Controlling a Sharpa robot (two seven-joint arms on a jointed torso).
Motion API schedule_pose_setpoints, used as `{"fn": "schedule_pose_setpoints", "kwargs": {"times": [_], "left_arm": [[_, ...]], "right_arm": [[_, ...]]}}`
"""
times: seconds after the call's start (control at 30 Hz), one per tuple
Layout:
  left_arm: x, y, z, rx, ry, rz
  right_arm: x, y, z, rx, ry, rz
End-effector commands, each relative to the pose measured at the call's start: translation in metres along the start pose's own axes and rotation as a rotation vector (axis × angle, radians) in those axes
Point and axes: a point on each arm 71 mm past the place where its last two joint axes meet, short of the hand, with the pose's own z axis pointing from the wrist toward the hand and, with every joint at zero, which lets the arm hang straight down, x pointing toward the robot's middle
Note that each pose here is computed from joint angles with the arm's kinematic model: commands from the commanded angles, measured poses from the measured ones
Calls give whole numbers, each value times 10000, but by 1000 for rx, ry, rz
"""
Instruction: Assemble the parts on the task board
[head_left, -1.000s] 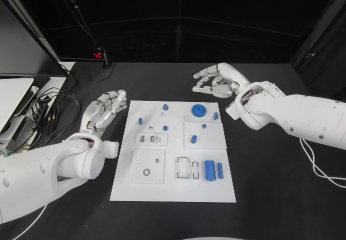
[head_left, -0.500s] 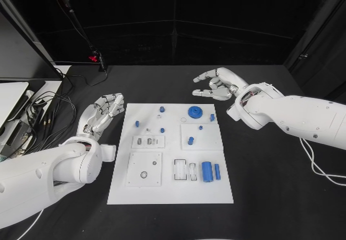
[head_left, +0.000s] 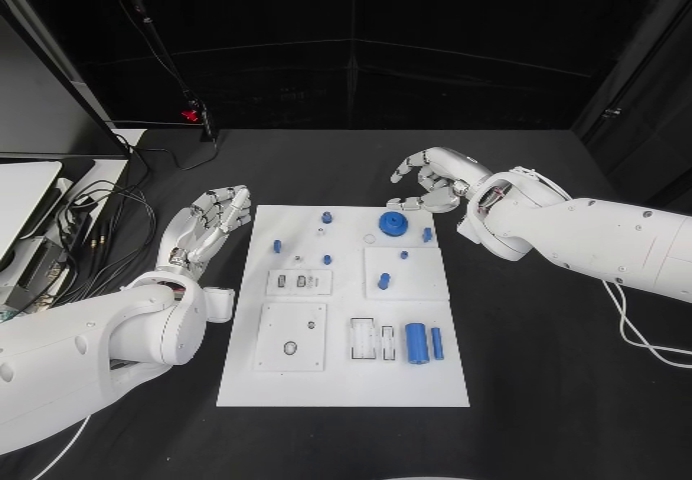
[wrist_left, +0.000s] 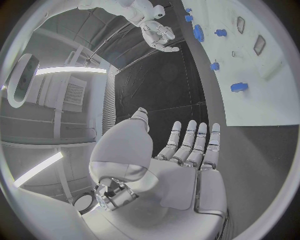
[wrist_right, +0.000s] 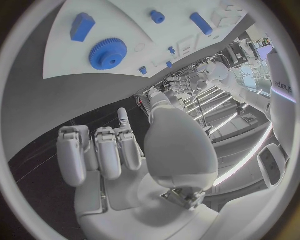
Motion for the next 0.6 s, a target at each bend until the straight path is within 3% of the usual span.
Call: {"fn": "schedule_pose_setpoints", "kwargs": {"times": [0.03, 0.6], "left_arm": [[8, -193, -22, 263, 11, -5], [3, -194, -26, 263, 9, -3]], "right_arm": [[49, -14, 9, 27, 60, -99], [156, -31, 52, 76, 131, -163]]}}
